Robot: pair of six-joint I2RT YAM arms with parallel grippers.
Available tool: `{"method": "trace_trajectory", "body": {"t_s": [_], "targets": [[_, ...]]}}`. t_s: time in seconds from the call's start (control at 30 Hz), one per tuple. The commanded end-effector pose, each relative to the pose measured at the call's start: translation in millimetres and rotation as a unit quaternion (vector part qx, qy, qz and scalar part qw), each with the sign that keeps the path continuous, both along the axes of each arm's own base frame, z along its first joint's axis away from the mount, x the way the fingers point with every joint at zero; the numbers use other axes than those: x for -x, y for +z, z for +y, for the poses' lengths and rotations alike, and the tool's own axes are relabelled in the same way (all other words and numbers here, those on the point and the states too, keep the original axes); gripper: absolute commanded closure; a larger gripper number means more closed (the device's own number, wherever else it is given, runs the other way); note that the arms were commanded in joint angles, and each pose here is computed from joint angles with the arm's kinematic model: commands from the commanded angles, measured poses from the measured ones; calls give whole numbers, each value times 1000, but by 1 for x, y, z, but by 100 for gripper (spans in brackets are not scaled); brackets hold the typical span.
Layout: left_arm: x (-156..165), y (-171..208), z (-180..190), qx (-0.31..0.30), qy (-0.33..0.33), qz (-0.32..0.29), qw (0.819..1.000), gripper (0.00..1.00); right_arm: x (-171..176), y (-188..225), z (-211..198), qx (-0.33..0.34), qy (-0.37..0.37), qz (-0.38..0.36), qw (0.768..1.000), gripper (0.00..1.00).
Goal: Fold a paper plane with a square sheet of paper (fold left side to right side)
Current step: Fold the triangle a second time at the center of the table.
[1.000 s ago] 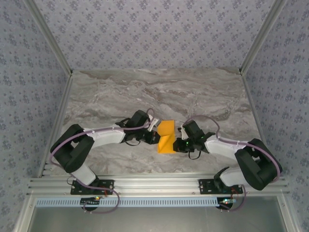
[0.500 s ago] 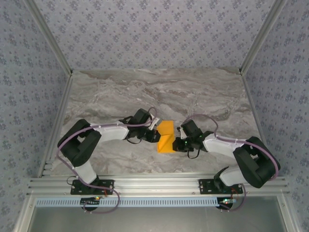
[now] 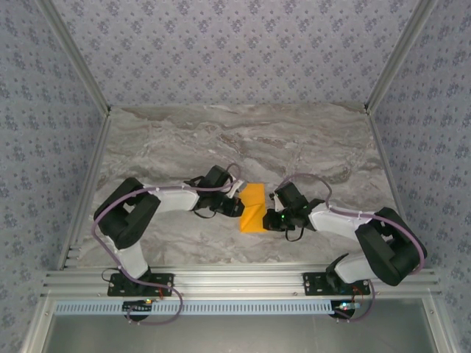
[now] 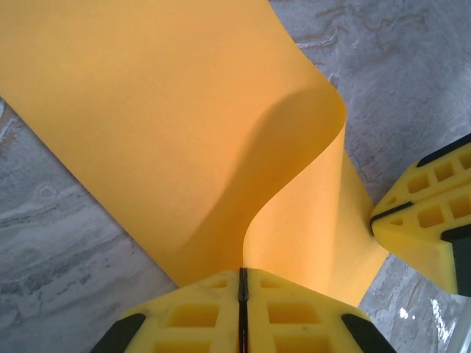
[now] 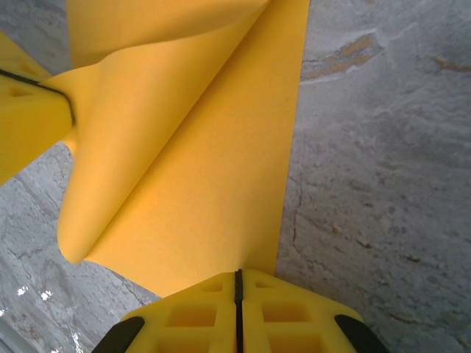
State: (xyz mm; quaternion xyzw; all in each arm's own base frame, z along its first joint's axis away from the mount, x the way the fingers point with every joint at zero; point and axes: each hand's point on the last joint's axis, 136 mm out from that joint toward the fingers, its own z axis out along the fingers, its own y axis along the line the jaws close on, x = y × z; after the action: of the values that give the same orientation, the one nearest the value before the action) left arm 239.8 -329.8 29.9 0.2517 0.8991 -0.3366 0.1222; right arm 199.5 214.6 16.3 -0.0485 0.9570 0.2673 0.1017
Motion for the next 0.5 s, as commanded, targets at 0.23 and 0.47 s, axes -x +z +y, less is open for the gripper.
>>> {"method": "trace_trajectory", "body": {"t_s": [0.23, 0.47], "targets": [[-7, -5, 1, -11, -1, -7, 1000, 91, 16, -19, -19, 58, -2, 32, 998, 90], [-10, -5, 1, -13, 3, -10, 1000, 92, 17, -20, -20, 60, -1, 33, 998, 90]]}}
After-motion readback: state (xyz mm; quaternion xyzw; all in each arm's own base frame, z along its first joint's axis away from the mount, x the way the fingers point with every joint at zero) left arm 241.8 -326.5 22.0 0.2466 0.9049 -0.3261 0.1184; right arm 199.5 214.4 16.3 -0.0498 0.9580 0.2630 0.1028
